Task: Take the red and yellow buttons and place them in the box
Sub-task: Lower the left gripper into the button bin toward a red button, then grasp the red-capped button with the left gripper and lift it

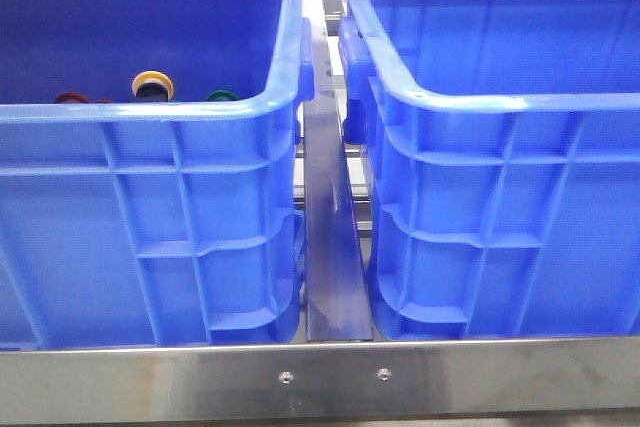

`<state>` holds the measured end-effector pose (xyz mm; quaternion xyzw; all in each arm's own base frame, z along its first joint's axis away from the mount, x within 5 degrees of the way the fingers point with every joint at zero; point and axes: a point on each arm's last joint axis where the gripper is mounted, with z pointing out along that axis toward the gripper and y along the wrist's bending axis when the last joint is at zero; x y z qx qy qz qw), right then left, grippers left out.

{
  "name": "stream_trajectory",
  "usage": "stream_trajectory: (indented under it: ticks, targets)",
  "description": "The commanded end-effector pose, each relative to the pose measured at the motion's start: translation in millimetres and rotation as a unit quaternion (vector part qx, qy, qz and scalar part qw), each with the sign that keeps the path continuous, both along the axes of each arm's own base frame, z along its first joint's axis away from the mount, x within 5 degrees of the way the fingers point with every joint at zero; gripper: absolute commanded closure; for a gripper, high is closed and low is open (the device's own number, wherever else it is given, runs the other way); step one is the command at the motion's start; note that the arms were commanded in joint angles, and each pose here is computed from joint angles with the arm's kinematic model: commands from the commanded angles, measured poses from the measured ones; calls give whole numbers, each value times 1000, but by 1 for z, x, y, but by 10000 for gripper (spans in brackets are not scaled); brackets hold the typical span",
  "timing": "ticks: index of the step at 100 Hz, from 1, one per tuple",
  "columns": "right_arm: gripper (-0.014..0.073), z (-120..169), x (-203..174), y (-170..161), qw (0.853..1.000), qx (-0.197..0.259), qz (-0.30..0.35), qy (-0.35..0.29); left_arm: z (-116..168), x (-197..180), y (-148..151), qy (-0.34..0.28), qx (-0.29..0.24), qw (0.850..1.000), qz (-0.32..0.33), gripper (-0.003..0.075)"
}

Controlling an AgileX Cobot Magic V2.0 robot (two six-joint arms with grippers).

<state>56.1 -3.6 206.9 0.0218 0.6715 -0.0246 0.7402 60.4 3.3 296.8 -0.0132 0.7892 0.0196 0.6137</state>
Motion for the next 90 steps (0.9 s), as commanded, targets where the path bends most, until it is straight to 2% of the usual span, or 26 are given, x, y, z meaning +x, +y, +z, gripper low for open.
stream_trajectory:
  ticks: [1, 9, 16, 21, 36, 41, 70, 90]
  targets:
    - [663, 6, -2, 1, 999, -6, 5, -43, 24, 17, 0, 0, -5, 1000, -1, 739]
    - [663, 6, -2, 1, 999, -6, 5, -43, 31, 31, 1, 20, -1, 1000, -2, 724]
    - [663, 6, -2, 1, 999, -6, 5, -43, 37, 44, 1, 41, 10, 999, -7, 655]
    - [663, 6, -2, 1, 999, -6, 5, -43, 42, 55, 1, 53, 3, 999, -9, 575]
    - [663, 6, -2, 1, 999, -6, 5, -43, 50, 90, -1, 90, -38, 995, -16, 260]
    - [663, 6, -2, 1, 999, -6, 5, -43, 52, 101, -3, 107, -45, 993, -20, 204]
    - [663, 6, -2, 1, 999, -6, 5, -43, 59, 173, -34, 225, -53, 969, -89, 198]
    - [663, 6, -2, 1, 999, -6, 5, -43, 43, 228, -50, 336, -56, 935, -98, 199]
